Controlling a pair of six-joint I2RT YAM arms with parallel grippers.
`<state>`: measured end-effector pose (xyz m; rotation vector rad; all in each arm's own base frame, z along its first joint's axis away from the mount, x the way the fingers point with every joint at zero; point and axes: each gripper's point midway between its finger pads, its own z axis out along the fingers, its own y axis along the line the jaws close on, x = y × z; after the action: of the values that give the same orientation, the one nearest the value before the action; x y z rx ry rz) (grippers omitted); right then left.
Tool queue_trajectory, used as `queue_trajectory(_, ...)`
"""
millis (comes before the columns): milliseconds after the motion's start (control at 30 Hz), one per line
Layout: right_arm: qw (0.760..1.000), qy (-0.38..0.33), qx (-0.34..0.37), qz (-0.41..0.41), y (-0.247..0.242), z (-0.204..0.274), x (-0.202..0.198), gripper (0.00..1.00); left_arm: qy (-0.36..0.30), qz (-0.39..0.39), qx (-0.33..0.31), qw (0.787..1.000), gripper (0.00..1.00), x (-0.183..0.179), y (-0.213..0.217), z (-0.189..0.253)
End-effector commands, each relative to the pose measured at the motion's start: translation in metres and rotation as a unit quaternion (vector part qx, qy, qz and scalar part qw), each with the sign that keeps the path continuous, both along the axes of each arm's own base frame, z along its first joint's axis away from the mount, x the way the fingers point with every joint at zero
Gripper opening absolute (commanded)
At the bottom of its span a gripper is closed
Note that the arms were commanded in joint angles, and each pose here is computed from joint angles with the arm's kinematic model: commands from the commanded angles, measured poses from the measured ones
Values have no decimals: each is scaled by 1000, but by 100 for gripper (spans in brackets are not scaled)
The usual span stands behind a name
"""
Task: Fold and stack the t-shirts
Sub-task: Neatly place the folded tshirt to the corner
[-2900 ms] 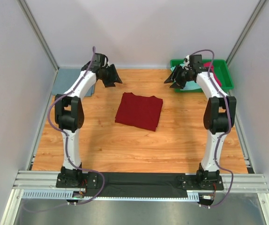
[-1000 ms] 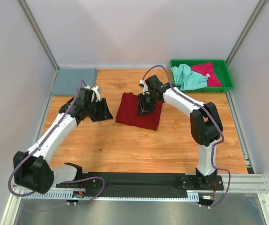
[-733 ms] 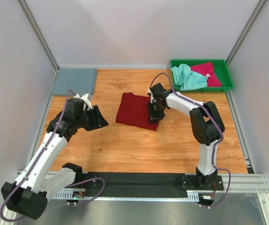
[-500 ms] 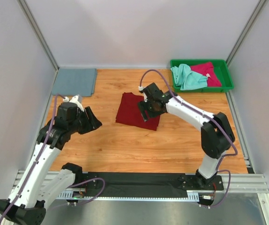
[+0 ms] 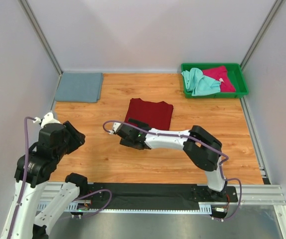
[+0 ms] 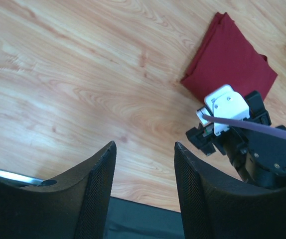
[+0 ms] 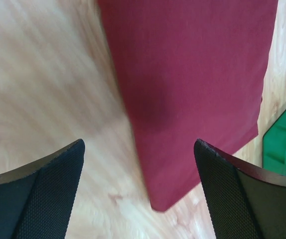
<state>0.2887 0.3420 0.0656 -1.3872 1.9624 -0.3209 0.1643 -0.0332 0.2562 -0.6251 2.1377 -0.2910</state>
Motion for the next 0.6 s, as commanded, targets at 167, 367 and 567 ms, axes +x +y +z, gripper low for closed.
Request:
queue_trajectory(167, 996, -83, -6, 18, 51, 2, 30, 83, -2, 29, -10, 1000, 57, -29, 14, 1)
queue_trajectory(367, 995, -74, -39, 49, 61, -25, 35, 68, 6, 32, -6, 999, 59, -30, 15, 2)
queue_trajectory(567, 997, -49, -32, 53, 60, -33, 45, 37, 76, 9, 11, 997, 69, -16, 3, -4)
